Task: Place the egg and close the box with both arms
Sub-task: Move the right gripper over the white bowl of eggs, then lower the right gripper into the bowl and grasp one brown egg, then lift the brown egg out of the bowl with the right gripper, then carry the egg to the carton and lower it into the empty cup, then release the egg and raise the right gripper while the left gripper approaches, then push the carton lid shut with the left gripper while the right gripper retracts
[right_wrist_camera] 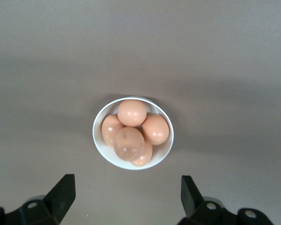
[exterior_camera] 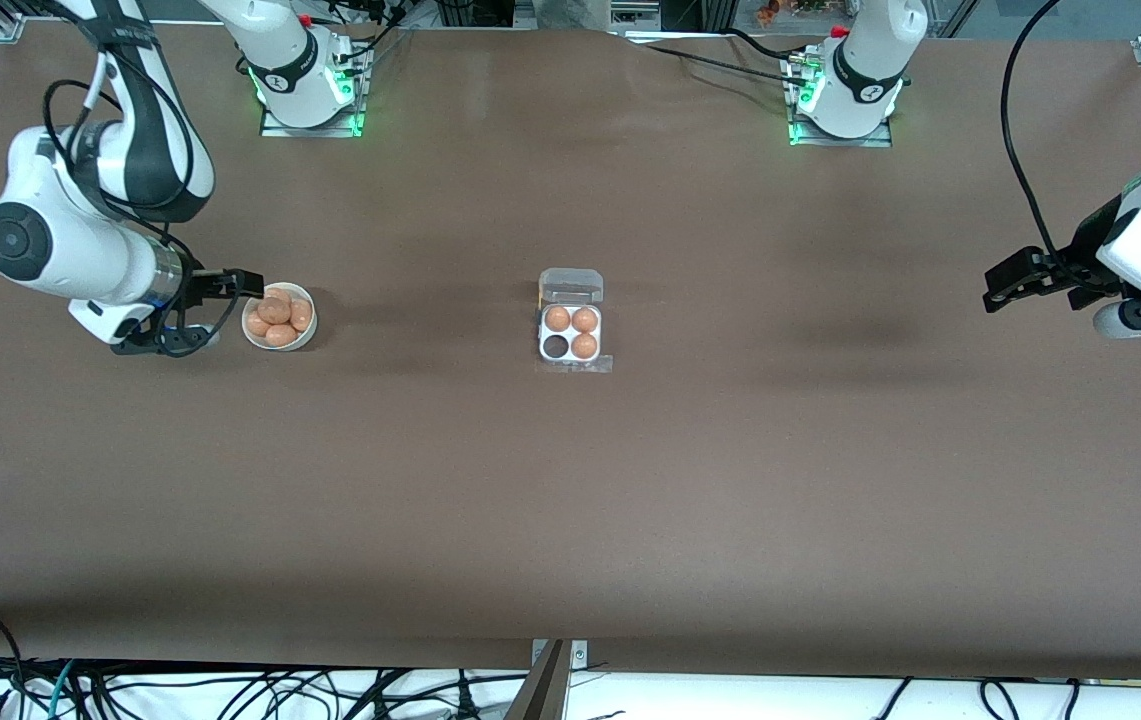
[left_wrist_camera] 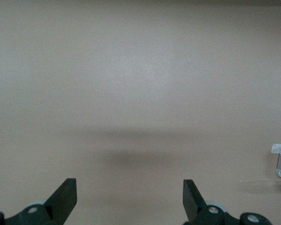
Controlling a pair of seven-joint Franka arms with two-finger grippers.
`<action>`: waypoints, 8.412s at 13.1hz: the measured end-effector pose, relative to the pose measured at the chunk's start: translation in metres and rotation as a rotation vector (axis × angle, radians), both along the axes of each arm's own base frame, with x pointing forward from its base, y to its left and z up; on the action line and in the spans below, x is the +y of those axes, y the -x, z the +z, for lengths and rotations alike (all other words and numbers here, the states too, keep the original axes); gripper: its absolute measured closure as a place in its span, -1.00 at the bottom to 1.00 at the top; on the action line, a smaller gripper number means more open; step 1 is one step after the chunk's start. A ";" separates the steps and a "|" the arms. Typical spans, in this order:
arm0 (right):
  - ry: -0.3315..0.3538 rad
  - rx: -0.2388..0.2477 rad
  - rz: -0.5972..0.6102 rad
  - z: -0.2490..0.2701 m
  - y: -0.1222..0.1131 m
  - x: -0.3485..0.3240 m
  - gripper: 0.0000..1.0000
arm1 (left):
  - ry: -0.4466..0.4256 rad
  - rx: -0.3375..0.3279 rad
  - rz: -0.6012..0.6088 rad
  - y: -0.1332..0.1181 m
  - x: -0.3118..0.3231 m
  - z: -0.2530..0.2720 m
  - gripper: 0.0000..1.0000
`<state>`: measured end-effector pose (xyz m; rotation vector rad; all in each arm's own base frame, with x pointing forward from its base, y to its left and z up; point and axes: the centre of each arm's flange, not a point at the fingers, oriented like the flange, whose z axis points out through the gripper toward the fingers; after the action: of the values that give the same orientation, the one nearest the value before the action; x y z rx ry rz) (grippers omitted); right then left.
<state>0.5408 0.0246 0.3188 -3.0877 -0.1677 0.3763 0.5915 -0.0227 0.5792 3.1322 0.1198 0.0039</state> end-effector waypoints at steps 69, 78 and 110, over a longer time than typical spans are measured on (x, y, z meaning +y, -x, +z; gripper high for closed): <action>0.006 -0.114 -0.134 -0.062 -0.009 0.455 0.02 | -0.001 0.017 -0.023 -0.006 -0.014 -0.009 -1.00; 0.005 -0.136 -0.147 -0.090 -0.003 0.467 -0.13 | -0.001 0.018 -0.045 -0.005 -0.027 -0.009 -1.00; -0.017 -0.006 -0.074 0.194 -0.041 -0.051 -1.00 | 0.056 0.550 0.173 0.108 -0.468 -0.312 0.98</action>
<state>0.5814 -0.0262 0.5128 -3.0676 -0.0559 0.3615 0.4831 -0.4912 0.2671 2.9606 0.3809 -0.8395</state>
